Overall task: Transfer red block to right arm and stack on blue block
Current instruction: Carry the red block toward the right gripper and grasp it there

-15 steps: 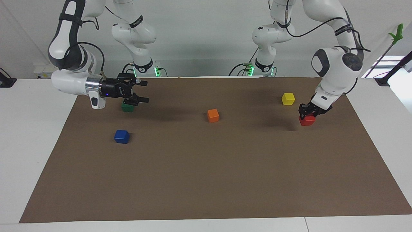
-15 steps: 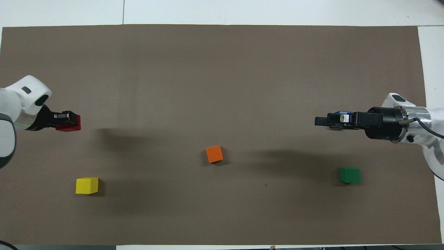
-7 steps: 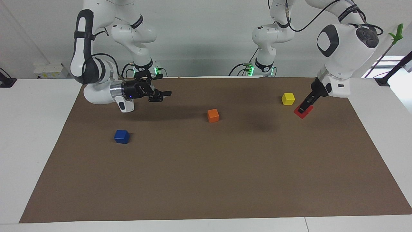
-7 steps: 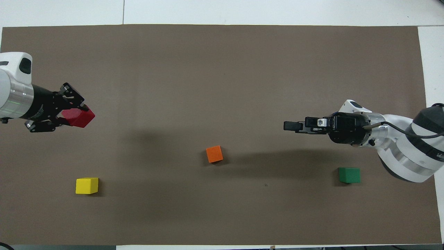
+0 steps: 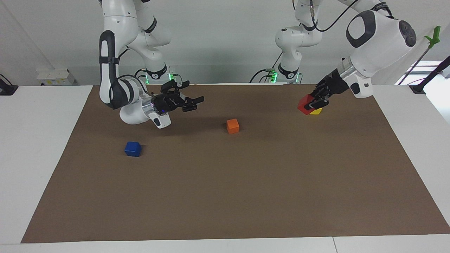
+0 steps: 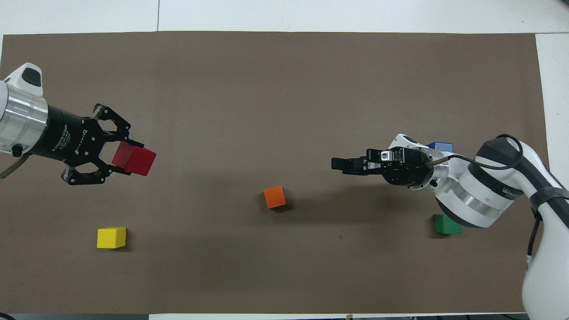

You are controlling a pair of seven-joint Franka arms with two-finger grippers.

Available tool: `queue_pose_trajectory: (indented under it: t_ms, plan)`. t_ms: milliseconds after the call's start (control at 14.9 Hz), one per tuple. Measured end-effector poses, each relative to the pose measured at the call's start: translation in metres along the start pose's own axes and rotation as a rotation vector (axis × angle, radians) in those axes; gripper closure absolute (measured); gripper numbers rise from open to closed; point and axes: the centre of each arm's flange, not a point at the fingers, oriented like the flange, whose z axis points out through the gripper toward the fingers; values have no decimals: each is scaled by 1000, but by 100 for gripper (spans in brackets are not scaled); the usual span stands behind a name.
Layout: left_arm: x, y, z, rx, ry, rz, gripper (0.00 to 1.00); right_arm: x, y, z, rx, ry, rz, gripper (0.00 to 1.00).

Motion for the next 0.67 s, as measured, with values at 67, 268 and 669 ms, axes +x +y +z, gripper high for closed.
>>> queue_pose_trajectory:
  t_ms: [67, 268, 669]
  plan:
    - [-7, 1, -3, 0, -35, -39, 46, -1, 6, 8, 20, 8, 4, 0]
    - [-32, 8, -11, -11, -124, -131, 46, -5, 19, 30, 63, 17, 16, 0]
    - [-118, 33, -18, 16, -212, -218, 46, -9, 49, 72, -3, 56, -113, 0]
